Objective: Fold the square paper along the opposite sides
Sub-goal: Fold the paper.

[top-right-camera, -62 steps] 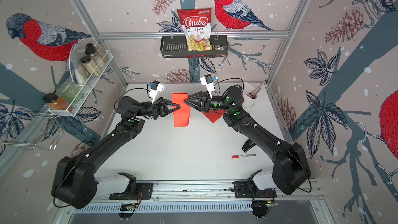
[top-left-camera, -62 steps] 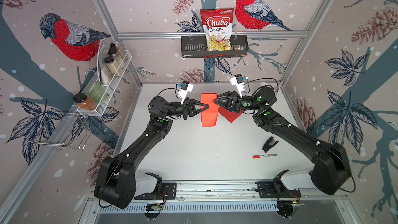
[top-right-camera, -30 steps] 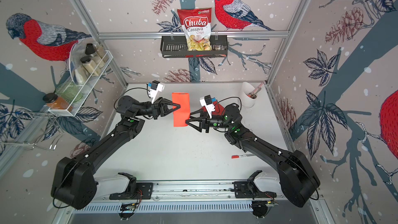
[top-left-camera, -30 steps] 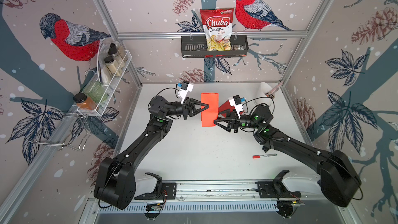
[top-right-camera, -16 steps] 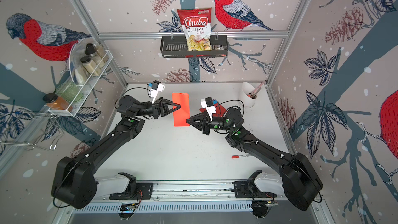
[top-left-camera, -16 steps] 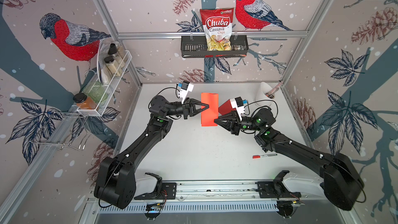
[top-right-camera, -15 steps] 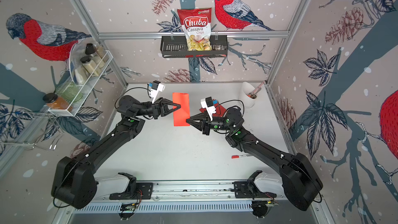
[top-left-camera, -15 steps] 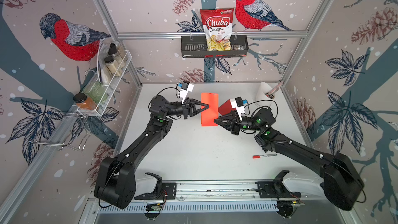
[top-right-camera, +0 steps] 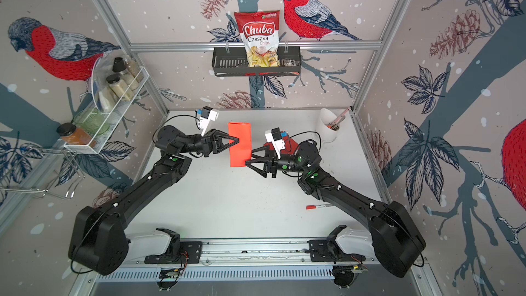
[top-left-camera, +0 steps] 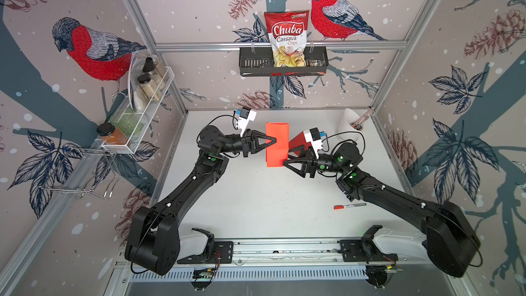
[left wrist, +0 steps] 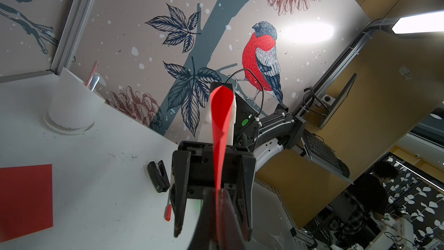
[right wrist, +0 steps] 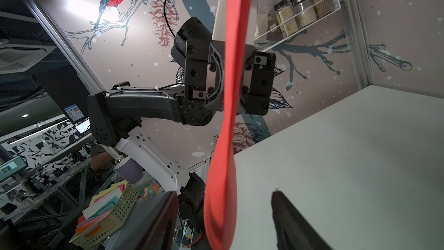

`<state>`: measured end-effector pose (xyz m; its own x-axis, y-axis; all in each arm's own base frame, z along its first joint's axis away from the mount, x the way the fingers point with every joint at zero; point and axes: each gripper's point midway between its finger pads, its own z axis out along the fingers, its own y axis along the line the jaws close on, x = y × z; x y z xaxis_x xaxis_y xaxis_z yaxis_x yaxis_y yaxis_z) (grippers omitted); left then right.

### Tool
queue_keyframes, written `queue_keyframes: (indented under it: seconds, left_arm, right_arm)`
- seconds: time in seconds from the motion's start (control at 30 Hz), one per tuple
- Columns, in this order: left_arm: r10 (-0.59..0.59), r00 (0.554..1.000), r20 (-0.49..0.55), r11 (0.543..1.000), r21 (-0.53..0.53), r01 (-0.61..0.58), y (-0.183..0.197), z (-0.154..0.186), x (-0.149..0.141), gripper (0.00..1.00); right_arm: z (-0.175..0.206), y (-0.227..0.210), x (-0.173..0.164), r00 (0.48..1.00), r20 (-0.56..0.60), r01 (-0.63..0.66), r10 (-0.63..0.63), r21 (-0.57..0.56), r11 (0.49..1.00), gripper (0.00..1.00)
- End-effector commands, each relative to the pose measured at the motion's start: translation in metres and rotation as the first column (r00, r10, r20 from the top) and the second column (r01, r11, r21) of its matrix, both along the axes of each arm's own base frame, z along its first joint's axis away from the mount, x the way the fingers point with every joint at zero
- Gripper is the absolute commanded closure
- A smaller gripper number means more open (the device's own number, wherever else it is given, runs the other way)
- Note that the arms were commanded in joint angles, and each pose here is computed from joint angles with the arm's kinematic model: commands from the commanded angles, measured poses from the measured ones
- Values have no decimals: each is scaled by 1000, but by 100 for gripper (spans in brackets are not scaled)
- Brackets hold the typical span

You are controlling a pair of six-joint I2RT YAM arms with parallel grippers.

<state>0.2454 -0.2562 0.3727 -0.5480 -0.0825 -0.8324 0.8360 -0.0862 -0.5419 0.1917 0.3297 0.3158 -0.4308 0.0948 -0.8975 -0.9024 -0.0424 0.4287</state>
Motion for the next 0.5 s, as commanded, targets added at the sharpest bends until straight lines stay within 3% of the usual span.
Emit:
queue_keyframes:
  seconds: [0.0, 0.1, 0.3, 0.37, 0.4, 0.47]
  left_arm:
    - [7, 999, 42, 1000, -5, -7, 1, 5, 0, 100]
    - [8, 999, 39, 1000, -2, -8, 1, 4, 1, 100]
    - [13, 999, 33, 1000, 2, -13, 1, 1, 4, 100]
    - [12, 1000, 27, 1000, 4, -12, 1, -1, 6, 100]
    - [14, 1000, 27, 1000, 5, -14, 1, -2, 7, 100]
    - [23, 1000, 20, 1000, 16, -23, 1, -7, 11, 100]
  right_arm:
    - [1, 0, -5, 1000, 0, -26, 26, 13, 1000, 43]
    - [-2, 0, -9, 999, 3, -41, 41, 9, 999, 54]
    - [-3, -1, -9, 999, 3, -32, 32, -1, 999, 100]
    - [-2, -2, -9, 1000, 3, -25, 25, -2, 1000, 100]
    - [-3, -2, -8, 1000, 0, -16, 16, -5, 1000, 94]
    - [-4, -3, -6, 1000, 5, -4, 4, -15, 1000, 53]
